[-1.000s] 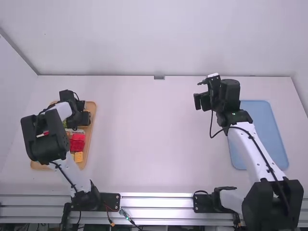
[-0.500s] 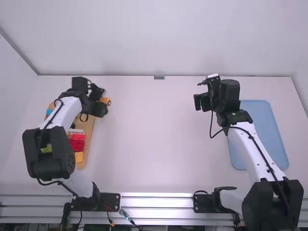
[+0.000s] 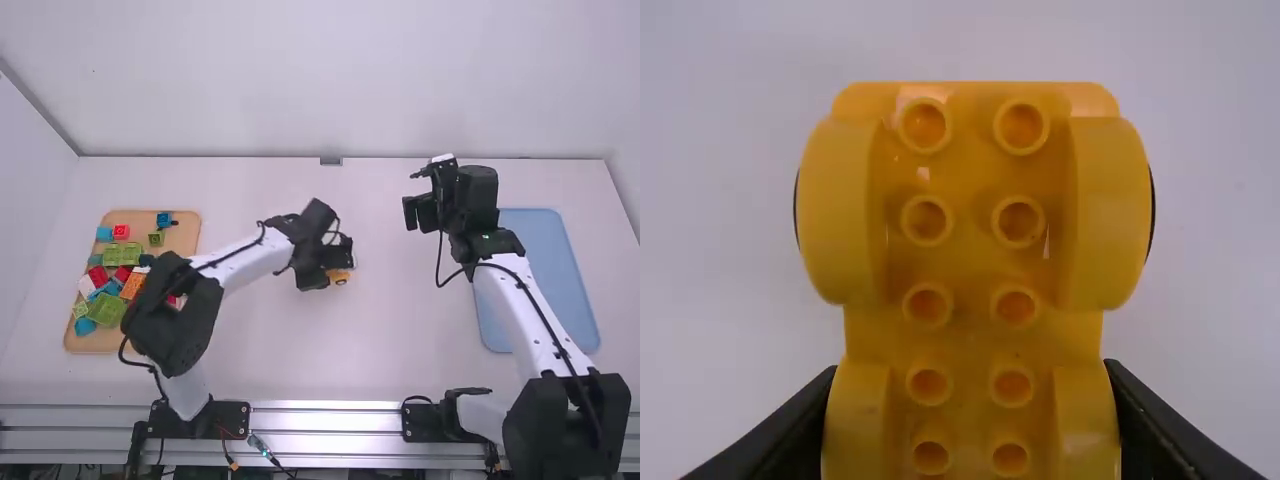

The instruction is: Assemble lego blocks to make yellow taxi

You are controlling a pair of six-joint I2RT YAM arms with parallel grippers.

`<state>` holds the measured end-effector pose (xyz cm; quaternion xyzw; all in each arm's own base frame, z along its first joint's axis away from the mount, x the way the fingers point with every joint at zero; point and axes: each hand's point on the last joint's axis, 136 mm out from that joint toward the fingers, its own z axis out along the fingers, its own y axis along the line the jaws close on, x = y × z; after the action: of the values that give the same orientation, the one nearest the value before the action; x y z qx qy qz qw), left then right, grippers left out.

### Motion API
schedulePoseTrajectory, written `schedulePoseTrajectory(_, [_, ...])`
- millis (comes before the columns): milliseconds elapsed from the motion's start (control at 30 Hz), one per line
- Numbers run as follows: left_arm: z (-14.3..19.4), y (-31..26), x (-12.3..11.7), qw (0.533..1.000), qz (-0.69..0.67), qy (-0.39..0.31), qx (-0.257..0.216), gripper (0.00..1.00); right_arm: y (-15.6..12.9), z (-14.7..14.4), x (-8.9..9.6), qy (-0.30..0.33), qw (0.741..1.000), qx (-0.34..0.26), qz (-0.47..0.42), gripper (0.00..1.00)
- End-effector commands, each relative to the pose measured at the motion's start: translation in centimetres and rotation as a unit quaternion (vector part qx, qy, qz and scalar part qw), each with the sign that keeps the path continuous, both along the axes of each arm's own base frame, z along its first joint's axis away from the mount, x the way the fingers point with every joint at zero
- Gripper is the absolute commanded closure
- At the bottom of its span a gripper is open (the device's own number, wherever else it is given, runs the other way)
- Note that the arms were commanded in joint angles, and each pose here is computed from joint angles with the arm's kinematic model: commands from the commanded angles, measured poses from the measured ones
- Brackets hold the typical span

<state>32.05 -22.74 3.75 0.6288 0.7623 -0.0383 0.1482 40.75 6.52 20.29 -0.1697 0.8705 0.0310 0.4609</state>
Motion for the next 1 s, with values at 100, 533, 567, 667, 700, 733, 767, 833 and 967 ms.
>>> schedulePoseTrajectory(100, [-3.2,-1.1,-1.3,0.998,-0.042,0.004,0.038,0.85,0.3,1.0,0.4,-0.009,1.000,0.004,0.002,0.01])
schedulePoseTrajectory(533, [-4.1,-0.2,-1.9,0.998,-0.041,0.024,0.049,0.22,0.3,0.7,0.2,0.000,1.000,0.003,0.002,0.01])
schedulePoseTrajectory(567, [-4.2,-0.2,-1.7,0.998,-0.041,0.021,0.049,0.16,0.3,0.7,0.2,0.000,1.000,0.003,0.002,0.01])
schedulePoseTrajectory(667, [-4.2,-0.1,-1.7,0.998,-0.043,0.019,0.051,0.01,0.3,0.7,0.2,0.000,1.000,0.003,0.002,0.01])
schedulePoseTrajectory(700, [-4.1,0.1,-1.7,0.997,-0.043,0.019,0.057,0.01,0.3,0.7,0.2,0.000,1.000,0.003,0.001,0.01])
schedulePoseTrajectory(733, [-4.1,0.4,-1.4,0.997,-0.038,0.013,0.065,0.01,0.3,0.7,0.2,0.000,1.000,0.003,0.002,0.01])
schedulePoseTrajectory(767, [-3.9,0.6,-1.2,0.997,-0.034,0.009,0.072,0.01,0.3,0.7,0.2,0.000,1.000,0.003,0.001,0.01])
schedulePoseTrajectory(833, [-3.1,0.7,-1.0,0.997,-0.031,0.008,0.072,0.01,0.3,0.7,0.2,0.000,1.000,0.003,0.002,0.01])
schedulePoseTrajectory(967, [-0.1,1.5,0.0,0.998,-0.003,0.001,0.058,0.01,0.3,0.9,0.3,-0.004,1.000,0.003,0.002,0.01])
